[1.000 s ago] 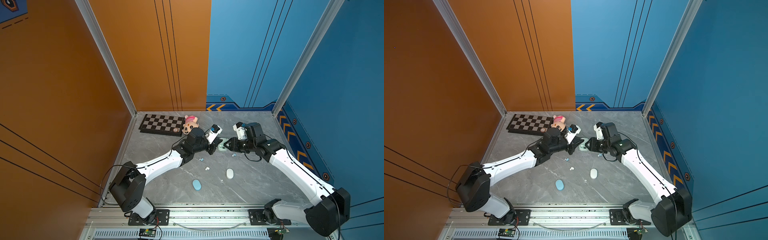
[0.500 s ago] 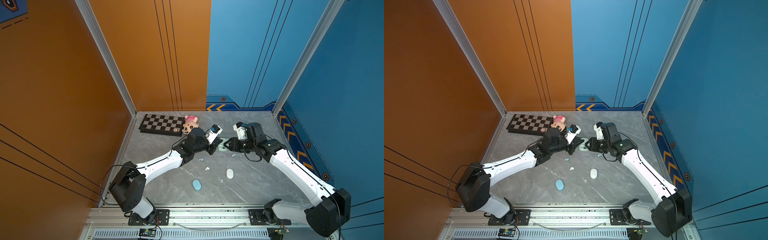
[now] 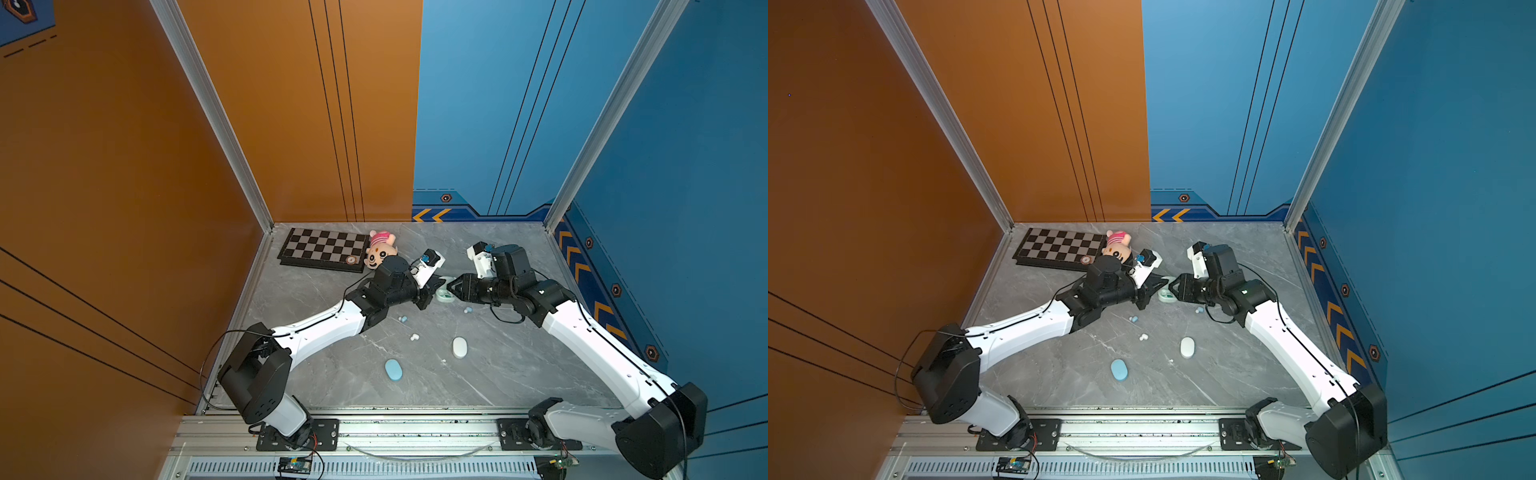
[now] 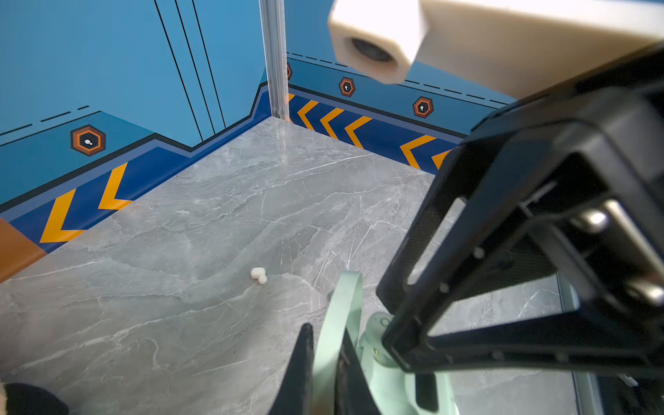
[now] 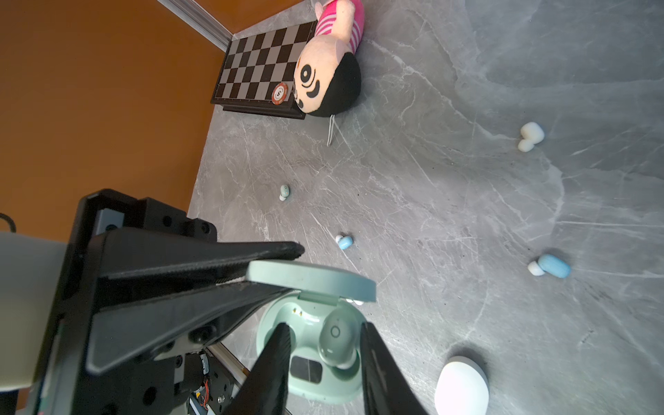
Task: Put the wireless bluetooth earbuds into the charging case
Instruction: 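Press the mint earbud into a case slot and open the right gripper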
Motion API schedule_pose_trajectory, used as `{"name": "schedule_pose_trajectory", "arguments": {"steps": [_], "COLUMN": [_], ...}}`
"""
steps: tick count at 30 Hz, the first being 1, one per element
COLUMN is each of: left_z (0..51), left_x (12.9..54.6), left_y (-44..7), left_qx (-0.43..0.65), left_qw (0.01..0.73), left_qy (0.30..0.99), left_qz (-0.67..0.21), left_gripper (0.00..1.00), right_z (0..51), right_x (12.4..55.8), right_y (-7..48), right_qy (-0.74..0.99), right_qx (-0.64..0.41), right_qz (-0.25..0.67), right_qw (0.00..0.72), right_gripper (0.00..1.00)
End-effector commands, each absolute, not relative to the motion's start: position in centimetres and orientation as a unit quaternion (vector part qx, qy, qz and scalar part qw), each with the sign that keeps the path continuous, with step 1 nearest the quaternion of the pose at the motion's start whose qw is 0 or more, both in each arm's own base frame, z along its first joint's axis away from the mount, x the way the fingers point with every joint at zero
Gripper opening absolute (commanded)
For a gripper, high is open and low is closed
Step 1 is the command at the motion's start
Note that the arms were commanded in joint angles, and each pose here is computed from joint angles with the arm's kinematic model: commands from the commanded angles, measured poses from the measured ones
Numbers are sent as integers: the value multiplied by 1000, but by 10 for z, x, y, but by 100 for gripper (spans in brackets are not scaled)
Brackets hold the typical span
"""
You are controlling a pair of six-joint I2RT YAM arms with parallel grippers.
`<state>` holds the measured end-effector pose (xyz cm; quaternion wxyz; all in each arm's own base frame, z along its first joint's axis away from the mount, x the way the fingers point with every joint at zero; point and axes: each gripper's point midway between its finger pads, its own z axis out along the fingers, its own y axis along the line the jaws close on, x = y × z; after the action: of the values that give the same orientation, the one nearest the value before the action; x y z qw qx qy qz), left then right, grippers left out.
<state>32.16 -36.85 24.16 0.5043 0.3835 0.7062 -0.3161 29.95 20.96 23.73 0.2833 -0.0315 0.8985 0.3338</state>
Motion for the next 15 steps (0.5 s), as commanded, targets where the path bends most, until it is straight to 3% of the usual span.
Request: {"name": "schedule_pose_trajectory", "arguments": {"steps": [1,9,15], "left_z": [252,258,259], "left_x": [318,318,335], "left_y": [-375,-375,-351], "left_qx": [392,391,348], "left_qw": [512,518,536], "left_qy": [692,688,707], "left_qz": [-325,-325,-302], "left_gripper": [0,0,0], "right_z": [255,256,300], "right_x": [302,304,304], "right_y": [216,214,215], "right_qy": [887,888,863], "right_qx": [-40,-38,-51], "right_qz": [349,342,362], "right_qw": [299,306,347], "right_gripper": [35,35,36]}}
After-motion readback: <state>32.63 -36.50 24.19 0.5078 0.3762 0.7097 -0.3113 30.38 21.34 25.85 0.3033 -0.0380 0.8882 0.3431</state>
